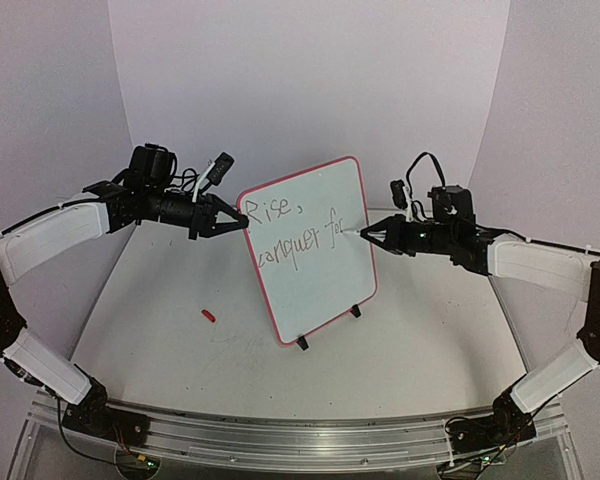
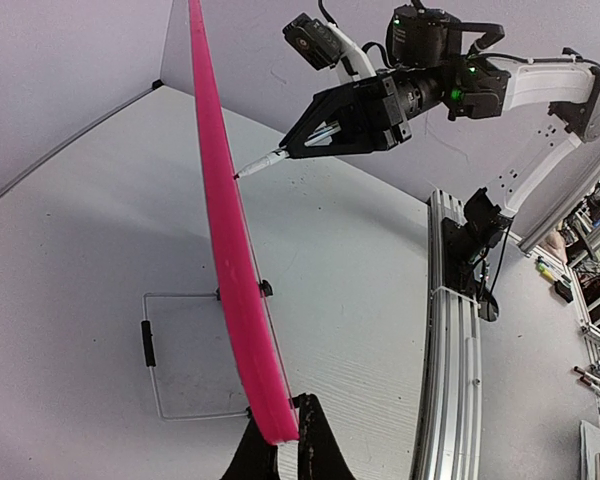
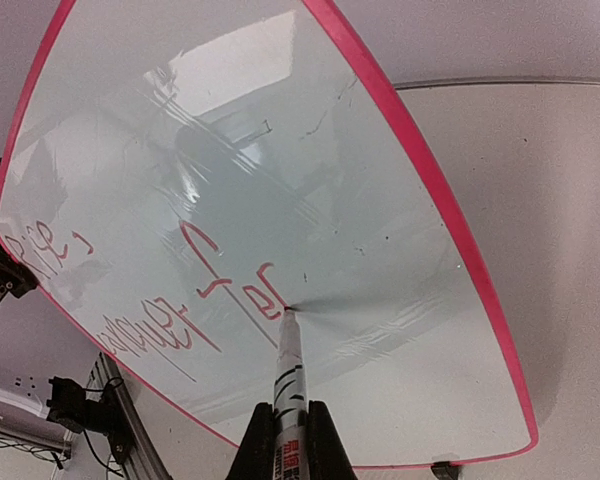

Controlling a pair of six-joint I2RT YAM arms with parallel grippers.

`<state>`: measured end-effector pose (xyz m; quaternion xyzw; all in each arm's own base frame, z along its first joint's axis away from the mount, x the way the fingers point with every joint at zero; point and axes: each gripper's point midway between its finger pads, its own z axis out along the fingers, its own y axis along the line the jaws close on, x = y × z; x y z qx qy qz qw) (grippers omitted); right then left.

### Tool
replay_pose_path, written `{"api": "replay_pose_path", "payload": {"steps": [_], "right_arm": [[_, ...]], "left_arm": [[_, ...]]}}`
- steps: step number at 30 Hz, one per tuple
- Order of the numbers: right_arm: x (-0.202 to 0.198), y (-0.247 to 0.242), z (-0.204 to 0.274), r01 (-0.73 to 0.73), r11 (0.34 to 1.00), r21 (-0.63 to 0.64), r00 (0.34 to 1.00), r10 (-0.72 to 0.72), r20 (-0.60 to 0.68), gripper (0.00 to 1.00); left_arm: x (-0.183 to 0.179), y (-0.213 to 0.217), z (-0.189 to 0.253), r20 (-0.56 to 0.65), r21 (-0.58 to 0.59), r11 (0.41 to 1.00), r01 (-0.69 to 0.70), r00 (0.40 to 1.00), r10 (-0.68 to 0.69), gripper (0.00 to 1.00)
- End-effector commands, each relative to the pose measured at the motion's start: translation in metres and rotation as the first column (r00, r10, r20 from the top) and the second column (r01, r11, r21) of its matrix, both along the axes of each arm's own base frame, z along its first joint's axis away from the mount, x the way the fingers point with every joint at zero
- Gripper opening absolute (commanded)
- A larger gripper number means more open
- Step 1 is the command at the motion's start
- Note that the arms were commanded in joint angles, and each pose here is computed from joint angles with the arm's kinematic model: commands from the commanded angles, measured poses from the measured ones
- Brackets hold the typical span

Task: Write a sentence on the whiteboard

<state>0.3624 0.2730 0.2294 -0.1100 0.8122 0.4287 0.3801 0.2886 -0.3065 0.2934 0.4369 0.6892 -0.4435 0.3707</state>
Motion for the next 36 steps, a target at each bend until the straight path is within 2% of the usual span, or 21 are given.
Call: {"api": "replay_pose_path", "payload": {"steps": [1,11,22,36], "right_arm": [[0.003,-0.006,0.014,0.037,0.999,0.010,0.998,-0.037,0.043,0.00],[0.011,-0.007,0.049,0.056,0.998,0.037,0.991,-0.060,0.119,0.00],[0.012,-0.003,0.058,0.038,0.998,0.049,0.990,-0.044,0.134,0.00],[0.003,-0.013,0.012,0.074,0.997,-0.001,0.996,-0.074,0.047,0.00]], "left_arm": [[-0.028,-0.003,-0.049,-0.142,0.116,0.990,0.077,0.988,-0.060,0.00],[-0.030,-0.003,-0.047,-0.139,0.115,0.990,0.076,0.988,-0.060,0.00],[-0.030,-0.003,-0.047,-0.138,0.115,0.990,0.077,0.989,-0.061,0.00],[-0.030,-0.003,-0.047,-0.139,0.115,0.990,0.077,0.988,-0.061,0.00]]}}
